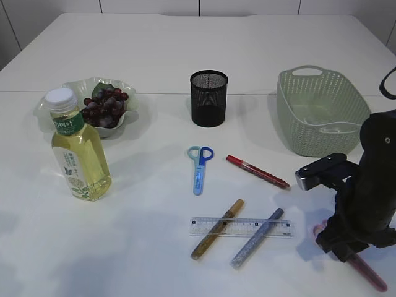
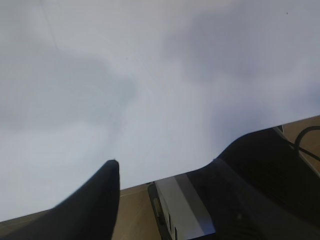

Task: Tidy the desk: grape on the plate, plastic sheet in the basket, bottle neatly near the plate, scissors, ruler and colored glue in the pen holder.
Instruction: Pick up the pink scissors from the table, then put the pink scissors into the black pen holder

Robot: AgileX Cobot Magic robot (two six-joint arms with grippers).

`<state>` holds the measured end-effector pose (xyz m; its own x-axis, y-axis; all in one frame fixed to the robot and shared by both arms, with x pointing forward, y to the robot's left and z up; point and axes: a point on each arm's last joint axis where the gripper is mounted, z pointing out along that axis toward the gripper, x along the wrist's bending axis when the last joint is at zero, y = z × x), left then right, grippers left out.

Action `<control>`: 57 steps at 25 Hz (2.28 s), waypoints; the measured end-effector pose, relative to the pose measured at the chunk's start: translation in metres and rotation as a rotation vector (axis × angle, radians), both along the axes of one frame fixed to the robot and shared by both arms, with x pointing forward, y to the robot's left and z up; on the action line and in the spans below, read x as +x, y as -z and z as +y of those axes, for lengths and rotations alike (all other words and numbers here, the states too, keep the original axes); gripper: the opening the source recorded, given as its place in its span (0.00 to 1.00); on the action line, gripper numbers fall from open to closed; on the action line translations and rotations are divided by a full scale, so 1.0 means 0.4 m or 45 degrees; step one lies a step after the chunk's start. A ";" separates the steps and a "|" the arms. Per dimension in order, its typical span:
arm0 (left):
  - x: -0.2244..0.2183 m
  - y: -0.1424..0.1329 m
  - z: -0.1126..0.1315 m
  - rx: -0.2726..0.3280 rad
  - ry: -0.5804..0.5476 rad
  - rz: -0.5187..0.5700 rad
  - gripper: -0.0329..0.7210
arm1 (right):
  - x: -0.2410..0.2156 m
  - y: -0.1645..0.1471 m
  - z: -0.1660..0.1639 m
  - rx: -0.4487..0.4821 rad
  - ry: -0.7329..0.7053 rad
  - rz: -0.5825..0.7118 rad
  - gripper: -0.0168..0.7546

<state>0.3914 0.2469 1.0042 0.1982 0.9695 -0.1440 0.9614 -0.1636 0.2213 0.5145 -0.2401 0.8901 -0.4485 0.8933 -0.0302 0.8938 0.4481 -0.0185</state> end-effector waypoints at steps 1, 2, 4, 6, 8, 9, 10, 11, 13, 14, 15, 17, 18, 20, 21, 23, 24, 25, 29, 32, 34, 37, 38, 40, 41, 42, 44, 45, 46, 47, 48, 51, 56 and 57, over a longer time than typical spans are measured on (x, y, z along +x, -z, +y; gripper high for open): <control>0.000 0.000 0.000 0.000 0.000 0.000 0.59 | 0.001 0.000 0.000 0.001 0.000 -0.002 0.34; 0.000 0.000 0.000 0.000 0.000 0.000 0.59 | 0.001 0.000 0.000 0.001 0.001 -0.002 0.31; 0.000 0.000 0.000 0.000 0.000 0.000 0.59 | 0.000 0.000 0.000 0.002 0.002 -0.002 0.30; 0.000 0.000 0.000 0.000 0.002 0.000 0.59 | 0.000 0.000 0.000 0.002 0.002 -0.002 0.29; 0.000 0.000 0.000 0.000 0.002 0.000 0.59 | 0.000 0.000 0.000 0.002 0.002 -0.002 0.28; 0.000 0.000 0.000 0.001 0.005 -0.001 0.59 | 0.000 0.000 0.000 0.002 0.002 -0.002 0.28; 0.000 0.000 0.000 0.002 0.010 -0.002 0.59 | 0.000 0.000 0.001 0.006 0.007 -0.001 0.28; 0.000 0.000 0.000 0.002 0.012 -0.002 0.59 | 0.000 0.000 0.002 0.009 0.011 -0.001 0.28; 0.000 0.000 0.000 0.004 0.019 -0.004 0.59 | 0.001 -0.006 0.004 0.023 0.023 -0.015 0.28; 0.000 0.000 0.000 0.006 0.020 -0.004 0.59 | 0.001 -0.008 0.004 0.029 0.027 -0.023 0.28; 0.000 0.000 0.000 0.006 0.020 -0.004 0.59 | -0.001 -0.011 0.005 0.034 0.031 -0.032 0.28; 0.000 0.000 0.001 0.008 0.021 -0.005 0.59 | 0.000 -0.029 0.005 0.045 0.034 -0.063 0.28; 0.000 0.000 0.001 0.008 0.021 -0.005 0.59 | 0.004 -0.041 0.006 0.050 0.036 -0.079 0.28; 0.000 0.000 0.001 0.008 0.021 -0.005 0.59 | 0.012 -0.069 0.009 0.064 0.044 -0.108 0.28; 0.000 0.000 0.001 0.008 0.021 -0.005 0.59 | 0.018 -0.082 0.012 0.073 0.050 -0.118 0.28; 0.000 0.000 0.001 0.008 0.021 -0.005 0.59 | 0.031 -0.107 0.016 0.085 0.054 -0.139 0.28; 0.000 0.000 0.001 0.008 0.021 -0.005 0.59 | 0.039 -0.119 0.019 0.096 0.060 -0.146 0.28; 0.001 0.000 0.001 0.007 0.021 -0.007 0.59 | 0.049 -0.134 0.023 0.109 0.062 -0.160 0.28; 0.001 0.000 0.001 0.007 0.021 -0.007 0.59 | 0.101 -0.200 0.049 0.218 0.097 -0.256 0.28; 0.001 0.000 0.001 0.007 0.021 -0.007 0.59 | 0.144 -0.265 0.075 0.345 0.117 -0.359 0.28; 0.001 0.000 0.001 0.007 0.021 -0.007 0.59 | 0.171 -0.312 0.093 0.439 0.121 -0.428 0.28; 0.001 0.000 0.001 0.007 0.021 -0.007 0.59 | 0.215 -0.373 0.117 0.554 0.122 -0.521 0.28; 0.000 0.000 0.001 0.008 0.021 -0.005 0.59 | 0.231 -0.391 0.124 0.586 0.122 -0.550 0.28; 0.000 0.000 0.001 0.008 0.021 -0.003 0.59 | 0.261 -0.413 0.134 0.621 0.107 -0.594 0.28; -0.001 0.000 0.001 0.009 0.022 0.003 0.59 | 0.277 -0.424 0.139 0.633 0.096 -0.619 0.28; -0.002 0.001 0.001 0.010 0.023 0.007 0.59 | 0.292 -0.437 0.143 0.643 0.090 -0.646 0.28; -0.005 0.001 0.002 0.014 0.025 0.022 0.59 | 0.323 -0.445 0.150 0.656 0.081 -0.677 0.28; -0.005 0.001 0.002 0.014 0.025 0.025 0.59 | 0.338 -0.452 0.154 0.665 0.077 -0.696 0.28; -0.005 0.001 0.002 0.014 0.025 0.025 0.59 | 0.354 -0.453 0.159 0.673 0.077 -0.708 0.28; -0.005 0.001 0.002 0.014 0.025 0.025 0.59 | 0.370 -0.447 0.163 0.682 0.081 -0.709 0.28; -0.005 0.001 0.002 0.015 0.026 0.027 0.59 | 0.387 -0.444 0.168 0.694 0.084 -0.719 0.28; -0.005 0.001 0.002 0.015 0.026 0.027 0.59 | 0.436 -0.424 0.183 0.740 0.108 -0.744 0.28; -0.006 0.001 0.001 0.013 0.025 0.030 0.59 | 0.515 -0.379 0.207 0.825 0.124 -0.820 0.28; -0.007 0.001 0.002 0.014 0.026 0.033 0.59 | 0.531 -0.369 0.212 0.841 0.126 -0.839 0.28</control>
